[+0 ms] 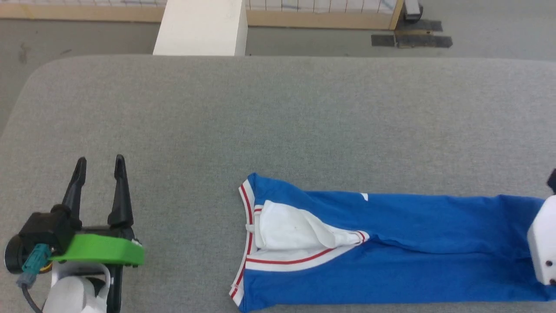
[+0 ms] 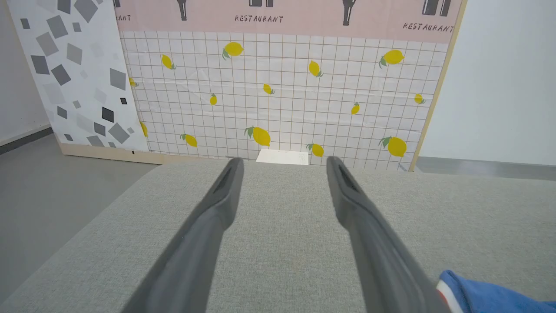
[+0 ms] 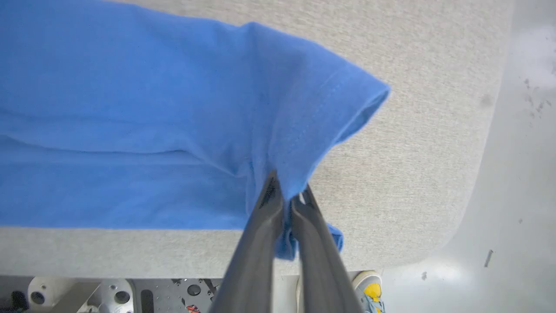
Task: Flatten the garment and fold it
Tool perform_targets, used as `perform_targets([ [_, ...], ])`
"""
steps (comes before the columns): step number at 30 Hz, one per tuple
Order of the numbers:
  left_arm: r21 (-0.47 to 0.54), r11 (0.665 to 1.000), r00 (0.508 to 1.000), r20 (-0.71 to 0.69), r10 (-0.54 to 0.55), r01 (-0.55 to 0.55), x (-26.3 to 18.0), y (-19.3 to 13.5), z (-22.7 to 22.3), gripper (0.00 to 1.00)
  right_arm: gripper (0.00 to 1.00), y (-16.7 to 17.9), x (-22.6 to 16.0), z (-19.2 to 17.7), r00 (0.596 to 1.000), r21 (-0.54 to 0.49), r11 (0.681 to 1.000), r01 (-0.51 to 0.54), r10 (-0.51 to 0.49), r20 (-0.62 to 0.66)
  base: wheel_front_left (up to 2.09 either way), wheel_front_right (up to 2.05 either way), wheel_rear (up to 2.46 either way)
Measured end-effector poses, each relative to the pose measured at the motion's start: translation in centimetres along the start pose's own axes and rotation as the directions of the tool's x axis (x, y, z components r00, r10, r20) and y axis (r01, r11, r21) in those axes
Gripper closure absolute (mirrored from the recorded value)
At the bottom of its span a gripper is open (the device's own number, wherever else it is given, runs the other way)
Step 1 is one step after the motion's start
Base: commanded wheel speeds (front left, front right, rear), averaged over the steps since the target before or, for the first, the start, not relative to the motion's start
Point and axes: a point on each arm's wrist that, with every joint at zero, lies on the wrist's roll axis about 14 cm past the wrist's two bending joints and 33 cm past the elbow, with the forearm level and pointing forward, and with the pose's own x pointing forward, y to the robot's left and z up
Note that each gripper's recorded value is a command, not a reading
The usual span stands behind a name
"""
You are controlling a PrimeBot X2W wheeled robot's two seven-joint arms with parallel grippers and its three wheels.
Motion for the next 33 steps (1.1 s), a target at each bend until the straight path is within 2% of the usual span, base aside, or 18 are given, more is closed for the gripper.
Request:
perform_targets([
  [4,-0.006,1.0,1.0,0.01,0.005,-0.005,-0.7,0.0,0.5,0.0,1.0,3.0,-2.8,0.7,0.993,-0.054,0.994,-0.094,0.098,0.06,0.0,0.0,0.0],
  [8,-0.016,1.0,1.0,0.019,0.008,-0.008,-1.3,-0.1,0.9,0.0,1.0,7.4,-4.6,1.3,0.969,-0.13,0.969,-0.208,0.223,0.109,0.0,0.0,0.0],
  [13,-0.029,0.999,0.999,0.029,0.019,-0.019,-2.2,0.0,1.4,0.0,1.0,14.0,-5.6,1.7,0.909,-0.23,0.901,-0.368,0.401,0.114,0.0,0.0,0.0],
  [19,-0.024,0.998,0.998,0.026,0.053,-0.053,-3.3,1.2,1.5,0.0,1.0,20.0,-6.1,4.4,0.823,-0.303,0.821,-0.484,0.545,0.159,0.0,0.0,0.0],
  [24,-0.015,0.996,0.996,0.002,0.088,-0.088,-4.4,2.3,0.9,0.0,1.0,24.9,-6.4,5.9,0.76,-0.352,0.754,-0.555,0.631,0.154,0.0,0.0,0.0],
  [28,-0.01,0.994,0.994,-0.018,0.108,-0.108,-4.8,3.0,0.4,0.0,1.0,28.1,-6.2,6.6,0.726,-0.38,0.71,-0.593,0.675,0.13,0.0,0.0,0.0],
  [33,-0.008,0.992,0.991,-0.049,0.122,-0.122,-4.9,3.3,-0.6,0.0,1.0,30.4,-4.5,6.9,0.717,-0.385,0.69,-0.613,0.691,0.096,0.0,0.0,0.0],
])
